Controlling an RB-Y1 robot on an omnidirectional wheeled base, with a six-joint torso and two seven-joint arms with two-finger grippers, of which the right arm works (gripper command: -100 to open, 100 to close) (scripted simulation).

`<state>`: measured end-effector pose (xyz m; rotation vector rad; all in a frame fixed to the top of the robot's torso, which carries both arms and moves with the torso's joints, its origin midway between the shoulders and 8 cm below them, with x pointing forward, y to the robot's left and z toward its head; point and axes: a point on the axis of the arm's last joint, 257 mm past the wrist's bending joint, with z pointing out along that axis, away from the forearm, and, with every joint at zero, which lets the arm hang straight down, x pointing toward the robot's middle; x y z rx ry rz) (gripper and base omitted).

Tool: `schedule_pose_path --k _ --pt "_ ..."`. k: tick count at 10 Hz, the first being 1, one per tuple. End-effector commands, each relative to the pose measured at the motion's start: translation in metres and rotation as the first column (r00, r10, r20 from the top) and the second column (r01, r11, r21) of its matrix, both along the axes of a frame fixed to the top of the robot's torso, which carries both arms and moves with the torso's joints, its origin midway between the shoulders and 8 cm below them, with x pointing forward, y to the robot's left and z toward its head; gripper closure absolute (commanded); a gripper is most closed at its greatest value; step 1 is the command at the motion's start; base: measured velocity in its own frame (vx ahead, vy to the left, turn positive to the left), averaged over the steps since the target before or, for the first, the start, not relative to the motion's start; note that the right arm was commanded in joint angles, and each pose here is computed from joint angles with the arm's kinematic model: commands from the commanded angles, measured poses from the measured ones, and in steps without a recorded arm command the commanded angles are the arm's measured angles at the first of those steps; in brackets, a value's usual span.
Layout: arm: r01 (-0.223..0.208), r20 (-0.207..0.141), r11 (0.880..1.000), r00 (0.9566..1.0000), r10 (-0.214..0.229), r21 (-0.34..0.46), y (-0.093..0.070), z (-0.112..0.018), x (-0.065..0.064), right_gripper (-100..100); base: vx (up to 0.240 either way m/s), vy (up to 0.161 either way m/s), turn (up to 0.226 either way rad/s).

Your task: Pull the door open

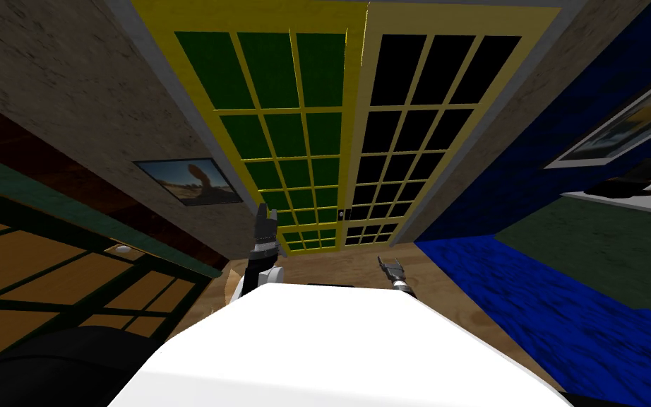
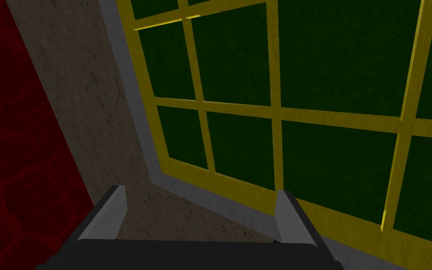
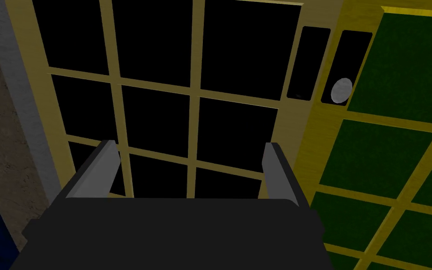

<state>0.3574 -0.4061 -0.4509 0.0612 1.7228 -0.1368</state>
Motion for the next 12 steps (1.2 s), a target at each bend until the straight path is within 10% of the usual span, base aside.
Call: schedule_pose_path --k 1,7,10,12 --pt "0.056 -0.027 0.998 0.9981 -0.056 -0.012 -0.021 -0.007 -0.019 -100 -0.091 -0.037 0.077" --pt "0.144 -0.062 0.989 0.9873 -0.146 -0.036 -0.052 -0.016 -0.047 -100 -0.087 -0.043 0.056" --pt "0.23 -0.08 0.972 0.9689 -0.234 -0.055 -0.076 -0.021 -0.065 -100 -0.044 -0.046 0.17" --pt "0.251 -0.076 0.966 0.964 -0.255 -0.056 -0.079 -0.021 -0.064 -100 0.017 -0.038 0.114"
